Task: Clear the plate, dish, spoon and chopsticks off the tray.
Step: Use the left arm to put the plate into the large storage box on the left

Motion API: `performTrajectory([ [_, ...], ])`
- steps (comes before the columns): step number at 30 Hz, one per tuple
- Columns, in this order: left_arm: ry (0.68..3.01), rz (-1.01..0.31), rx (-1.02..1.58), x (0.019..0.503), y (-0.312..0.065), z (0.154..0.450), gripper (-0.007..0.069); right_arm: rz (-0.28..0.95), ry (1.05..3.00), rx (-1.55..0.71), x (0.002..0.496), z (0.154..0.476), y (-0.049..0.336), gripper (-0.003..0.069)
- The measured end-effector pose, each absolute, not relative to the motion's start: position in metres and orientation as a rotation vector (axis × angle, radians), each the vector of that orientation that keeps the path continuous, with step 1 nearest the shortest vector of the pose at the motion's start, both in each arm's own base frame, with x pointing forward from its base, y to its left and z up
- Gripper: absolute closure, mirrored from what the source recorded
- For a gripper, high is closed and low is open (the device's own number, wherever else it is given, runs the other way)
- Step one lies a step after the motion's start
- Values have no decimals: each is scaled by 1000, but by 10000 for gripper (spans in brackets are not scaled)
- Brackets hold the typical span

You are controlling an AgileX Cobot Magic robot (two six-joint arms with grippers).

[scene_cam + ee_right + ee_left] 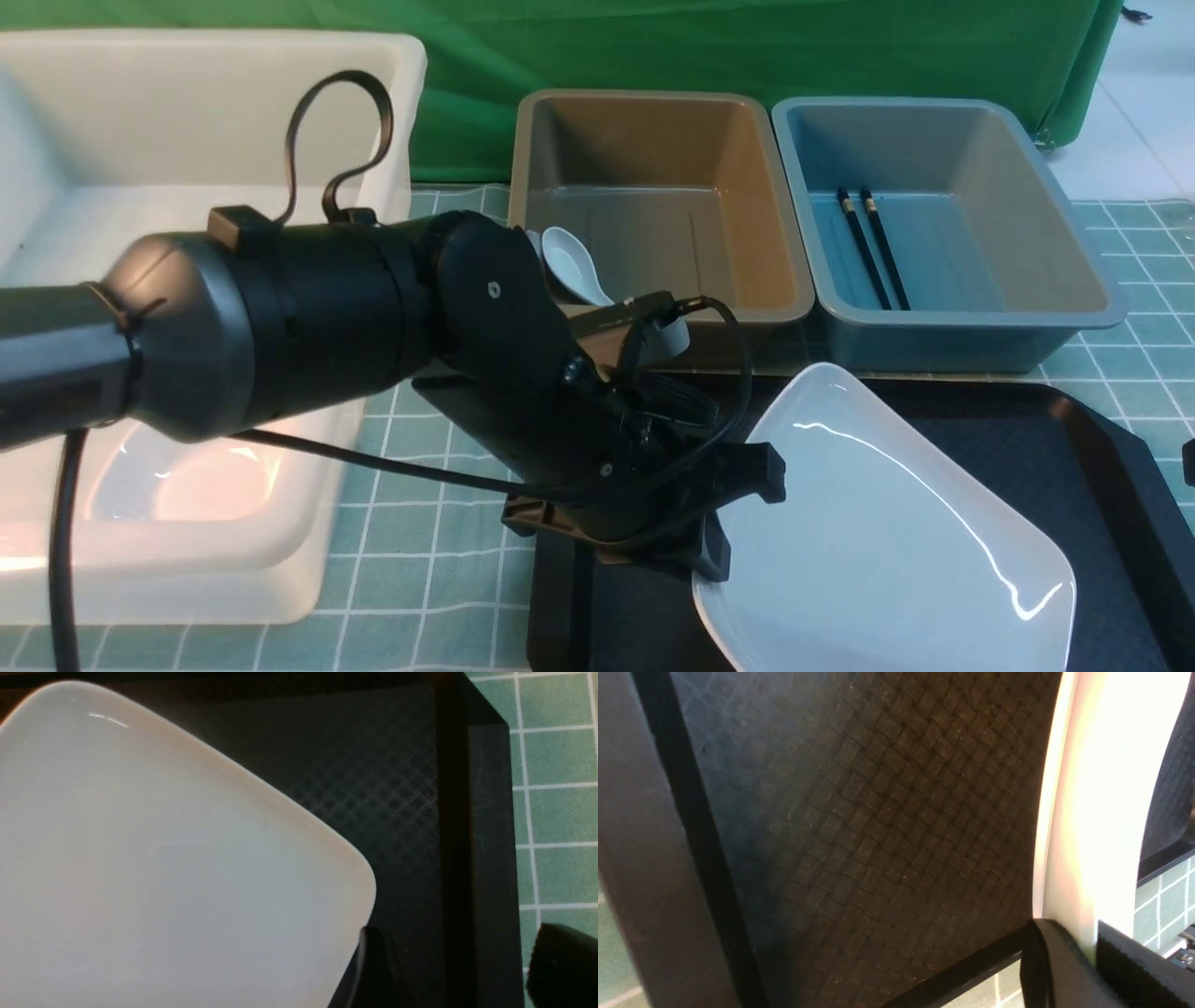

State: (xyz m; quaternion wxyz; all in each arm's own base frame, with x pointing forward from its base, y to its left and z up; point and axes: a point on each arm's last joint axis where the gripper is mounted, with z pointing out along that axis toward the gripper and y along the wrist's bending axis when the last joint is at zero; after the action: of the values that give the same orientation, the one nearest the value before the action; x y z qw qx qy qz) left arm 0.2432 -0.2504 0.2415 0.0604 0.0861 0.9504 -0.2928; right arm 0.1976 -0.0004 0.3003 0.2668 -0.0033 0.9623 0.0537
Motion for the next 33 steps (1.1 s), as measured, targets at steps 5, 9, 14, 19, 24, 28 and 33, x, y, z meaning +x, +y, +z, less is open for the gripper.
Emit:
performTrajectory([
  [5,2849,-973,265,242,-255,245,605,145,2597,-9,198,300,0,208],
  [9,2842,-990,277,242,-256,245,603,145,2598,-9,198,300,0,209],
  [14,2831,-993,266,243,-256,245,603,145,2598,-9,198,300,0,209],
  [19,2823,-993,233,248,-251,245,601,145,2598,-9,198,300,0,209],
  [24,2792,-991,192,254,-242,251,596,145,2598,-9,198,300,0,209],
  [28,2767,-994,188,254,-238,258,596,144,2591,-8,198,301,0,209],
  [33,2749,-999,179,255,-234,263,596,143,2587,-8,198,301,-1,209],
])
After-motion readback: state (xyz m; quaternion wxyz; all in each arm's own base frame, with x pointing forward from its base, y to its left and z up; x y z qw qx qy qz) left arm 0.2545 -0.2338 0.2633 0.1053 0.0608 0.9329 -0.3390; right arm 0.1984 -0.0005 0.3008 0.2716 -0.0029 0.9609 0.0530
